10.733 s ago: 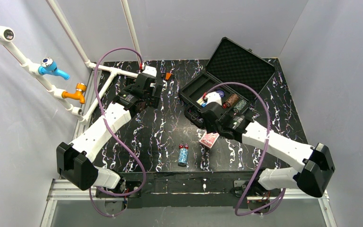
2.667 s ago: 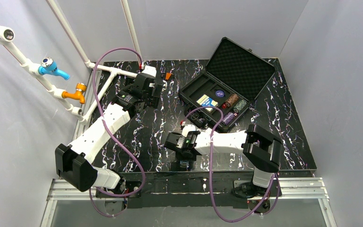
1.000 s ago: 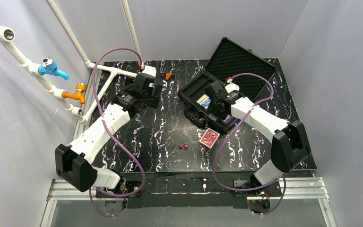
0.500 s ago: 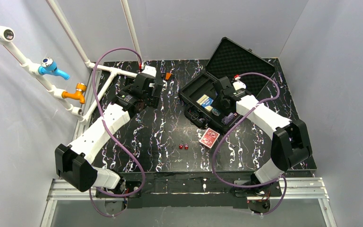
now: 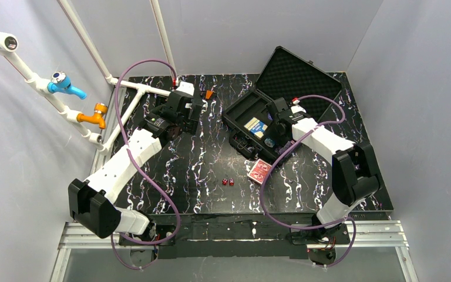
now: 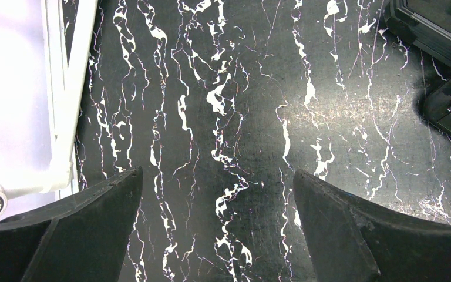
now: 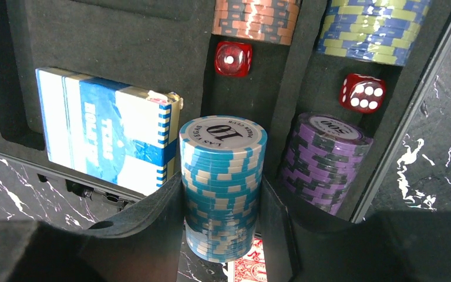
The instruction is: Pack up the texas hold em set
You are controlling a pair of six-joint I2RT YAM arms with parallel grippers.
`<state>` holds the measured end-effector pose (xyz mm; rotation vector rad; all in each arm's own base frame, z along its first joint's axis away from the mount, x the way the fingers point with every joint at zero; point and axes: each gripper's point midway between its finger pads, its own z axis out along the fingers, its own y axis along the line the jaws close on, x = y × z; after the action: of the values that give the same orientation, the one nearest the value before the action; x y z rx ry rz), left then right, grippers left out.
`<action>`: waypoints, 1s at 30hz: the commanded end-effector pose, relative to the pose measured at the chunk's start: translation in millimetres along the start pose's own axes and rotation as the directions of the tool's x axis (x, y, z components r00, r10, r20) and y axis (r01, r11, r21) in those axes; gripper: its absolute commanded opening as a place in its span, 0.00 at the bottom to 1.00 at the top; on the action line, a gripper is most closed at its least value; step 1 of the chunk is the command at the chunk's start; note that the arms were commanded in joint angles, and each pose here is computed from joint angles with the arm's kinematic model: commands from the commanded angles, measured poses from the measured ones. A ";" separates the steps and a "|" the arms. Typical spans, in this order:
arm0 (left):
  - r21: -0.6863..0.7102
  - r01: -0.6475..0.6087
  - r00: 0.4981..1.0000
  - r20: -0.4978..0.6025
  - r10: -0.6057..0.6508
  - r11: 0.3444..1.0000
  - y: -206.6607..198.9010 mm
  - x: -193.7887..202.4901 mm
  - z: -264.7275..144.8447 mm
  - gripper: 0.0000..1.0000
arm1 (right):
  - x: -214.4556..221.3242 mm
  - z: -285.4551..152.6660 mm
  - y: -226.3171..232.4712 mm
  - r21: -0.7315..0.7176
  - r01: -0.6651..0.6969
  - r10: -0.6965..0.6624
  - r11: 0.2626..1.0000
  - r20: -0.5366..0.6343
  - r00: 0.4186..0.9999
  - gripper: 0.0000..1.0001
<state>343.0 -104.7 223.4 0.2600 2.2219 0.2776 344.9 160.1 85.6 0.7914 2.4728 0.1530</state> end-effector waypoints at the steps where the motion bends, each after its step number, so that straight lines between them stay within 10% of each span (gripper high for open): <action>1: -0.021 -0.001 1.000 0.011 0.001 1.000 10.5 1.1 -9.2 0.99 | -14.1 1.7 15.2 -0.056 -0.038 0.040 0.998 0.036 0.999 0.12; 11: -0.018 -0.001 1.000 0.010 0.001 1.000 9.5 1.3 -8.6 0.99 | -6.2 12.3 18.6 -0.069 -0.034 0.035 0.997 0.007 0.999 0.18; 30: -0.018 -0.003 1.000 0.006 0.003 1.000 9.2 1.7 -7.5 0.99 | 2.2 2.1 10.1 -0.068 -0.063 0.060 0.996 -0.034 0.998 0.74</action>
<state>343.0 -104.7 223.4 0.2615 2.2219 0.2778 353.5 168.8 74.4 0.8222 2.4761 0.2238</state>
